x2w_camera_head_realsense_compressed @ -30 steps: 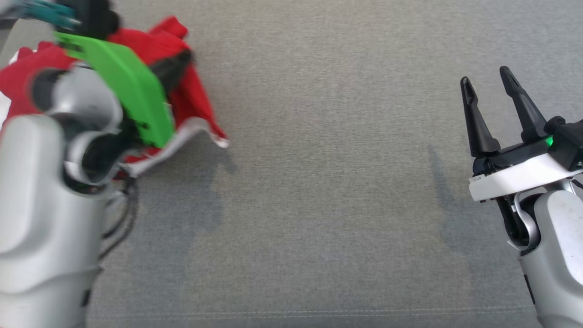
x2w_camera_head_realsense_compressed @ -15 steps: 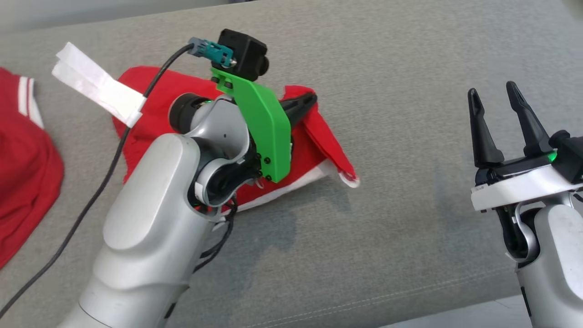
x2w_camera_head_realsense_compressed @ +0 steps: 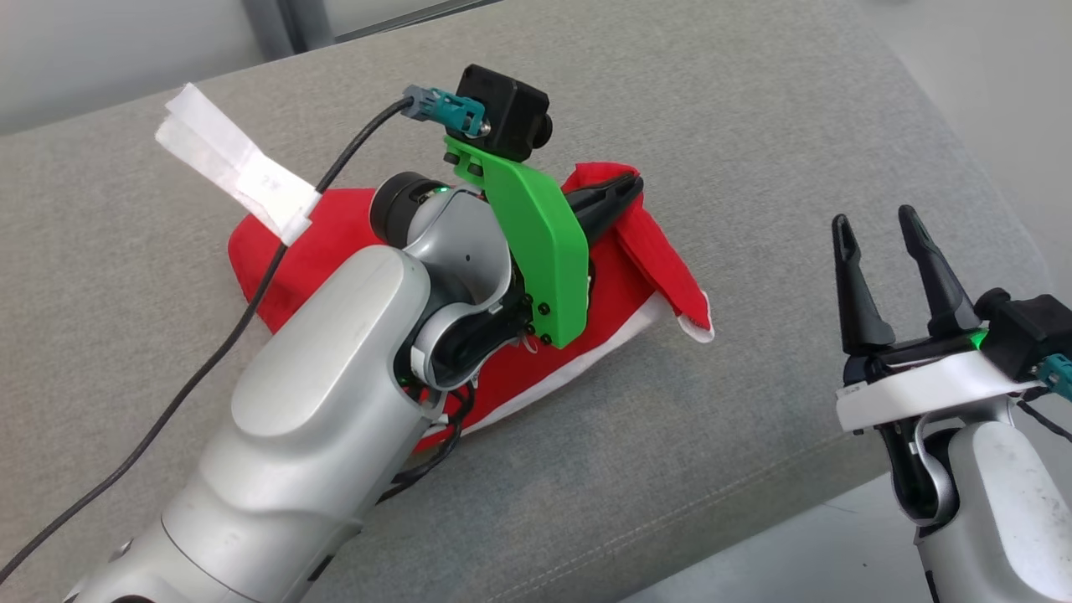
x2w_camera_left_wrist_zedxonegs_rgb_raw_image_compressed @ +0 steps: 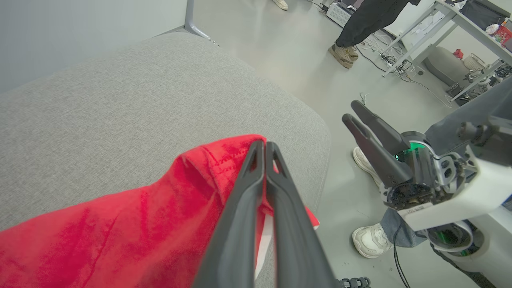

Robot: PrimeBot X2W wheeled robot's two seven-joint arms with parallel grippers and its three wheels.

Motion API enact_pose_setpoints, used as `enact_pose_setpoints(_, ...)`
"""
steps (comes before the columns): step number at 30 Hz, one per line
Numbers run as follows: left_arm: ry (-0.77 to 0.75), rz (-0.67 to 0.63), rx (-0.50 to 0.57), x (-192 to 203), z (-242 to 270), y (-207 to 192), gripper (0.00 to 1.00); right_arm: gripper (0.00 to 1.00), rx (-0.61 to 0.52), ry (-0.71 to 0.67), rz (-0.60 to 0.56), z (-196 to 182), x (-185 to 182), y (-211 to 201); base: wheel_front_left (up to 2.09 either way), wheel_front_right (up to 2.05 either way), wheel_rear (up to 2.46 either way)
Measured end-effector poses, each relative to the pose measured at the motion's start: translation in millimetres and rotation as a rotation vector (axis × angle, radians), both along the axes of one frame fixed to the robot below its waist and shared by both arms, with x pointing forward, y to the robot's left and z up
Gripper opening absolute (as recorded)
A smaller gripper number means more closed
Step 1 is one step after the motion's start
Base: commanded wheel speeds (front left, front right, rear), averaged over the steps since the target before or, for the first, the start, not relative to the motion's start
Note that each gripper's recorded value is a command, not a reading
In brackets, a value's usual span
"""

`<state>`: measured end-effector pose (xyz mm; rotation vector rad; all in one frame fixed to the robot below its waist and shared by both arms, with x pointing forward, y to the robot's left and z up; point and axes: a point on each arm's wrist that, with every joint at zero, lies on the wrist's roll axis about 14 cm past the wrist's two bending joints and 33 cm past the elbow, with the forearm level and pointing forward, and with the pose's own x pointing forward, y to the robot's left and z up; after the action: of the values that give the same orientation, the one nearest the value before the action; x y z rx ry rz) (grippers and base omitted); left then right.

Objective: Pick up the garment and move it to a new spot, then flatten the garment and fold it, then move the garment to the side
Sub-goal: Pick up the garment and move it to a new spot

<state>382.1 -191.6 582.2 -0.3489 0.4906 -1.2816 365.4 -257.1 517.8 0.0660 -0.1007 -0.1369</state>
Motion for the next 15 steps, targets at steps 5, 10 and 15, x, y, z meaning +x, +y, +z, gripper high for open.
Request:
enact_pose_setpoints(5, -0.025, -0.003, -0.032, -4, 13, -24, 0.00, 1.00, 0.008, -0.006, -0.027, 4, -16, -2, 0.00, 0.00, 0.00)
enact_pose_setpoints(10, -0.014, -0.032, -0.025, -16, 5, -48, 0.00, 1.00, 0.002, 0.001, -0.082, 5, -38, -14, 0.00, 0.00, 0.00)
enact_pose_setpoints(15, 0.021, -0.085, -0.034, -36, -2, -65, 1.00, 1.00, -0.011, -0.004, -0.148, 9, -54, -33, 0.00, 0.00, 0.00)
